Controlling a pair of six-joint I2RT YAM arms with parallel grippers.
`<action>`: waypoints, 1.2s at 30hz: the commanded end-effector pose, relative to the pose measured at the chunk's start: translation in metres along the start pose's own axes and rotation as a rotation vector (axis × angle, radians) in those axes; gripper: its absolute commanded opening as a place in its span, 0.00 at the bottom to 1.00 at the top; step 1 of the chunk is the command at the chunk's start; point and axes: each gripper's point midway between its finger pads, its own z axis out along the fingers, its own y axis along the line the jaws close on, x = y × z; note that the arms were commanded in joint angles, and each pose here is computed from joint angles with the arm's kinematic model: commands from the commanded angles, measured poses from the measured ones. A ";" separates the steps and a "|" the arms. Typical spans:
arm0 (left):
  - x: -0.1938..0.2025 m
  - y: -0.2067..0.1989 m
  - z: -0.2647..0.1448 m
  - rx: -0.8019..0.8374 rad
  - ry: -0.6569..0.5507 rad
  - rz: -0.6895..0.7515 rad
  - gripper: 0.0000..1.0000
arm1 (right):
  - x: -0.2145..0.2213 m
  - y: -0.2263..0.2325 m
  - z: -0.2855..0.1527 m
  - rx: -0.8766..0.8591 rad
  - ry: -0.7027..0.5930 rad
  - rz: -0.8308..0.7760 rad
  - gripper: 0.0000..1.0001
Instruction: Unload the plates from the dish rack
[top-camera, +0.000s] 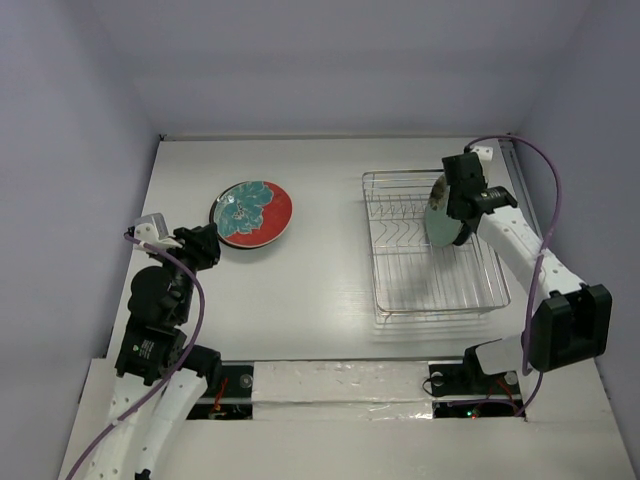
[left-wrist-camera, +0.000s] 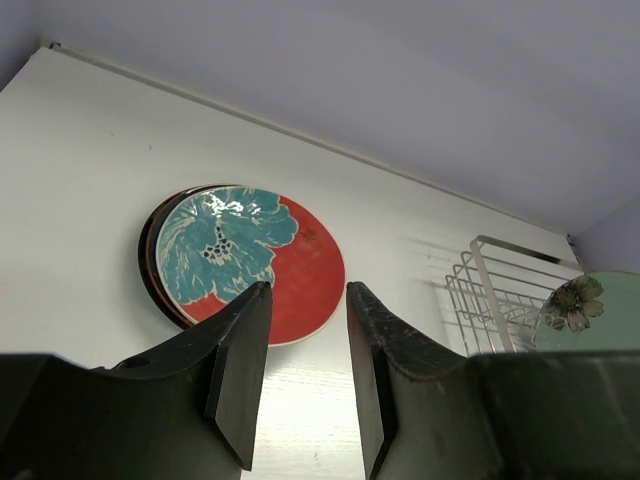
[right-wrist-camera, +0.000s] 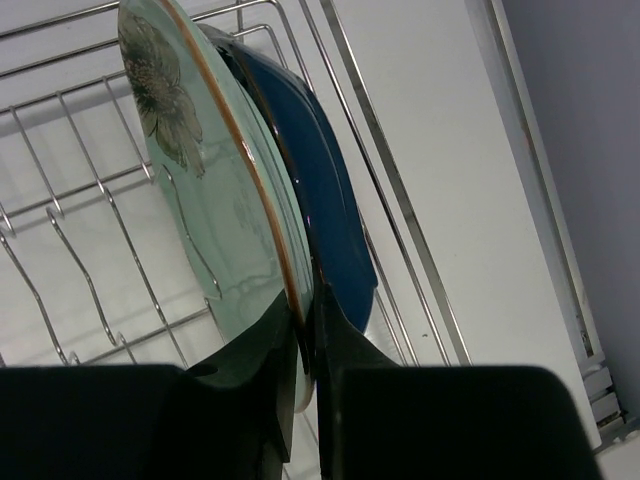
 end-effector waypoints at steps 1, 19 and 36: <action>-0.004 -0.002 0.004 0.007 -0.023 -0.011 0.33 | -0.054 -0.012 -0.033 -0.031 -0.162 0.122 0.00; -0.006 0.000 0.004 0.000 -0.030 -0.012 0.33 | -0.148 0.027 -0.184 -0.589 -0.503 0.372 0.00; -0.004 0.003 0.006 -0.014 -0.023 -0.009 0.33 | -0.122 0.336 -0.219 -1.371 -0.105 0.537 0.00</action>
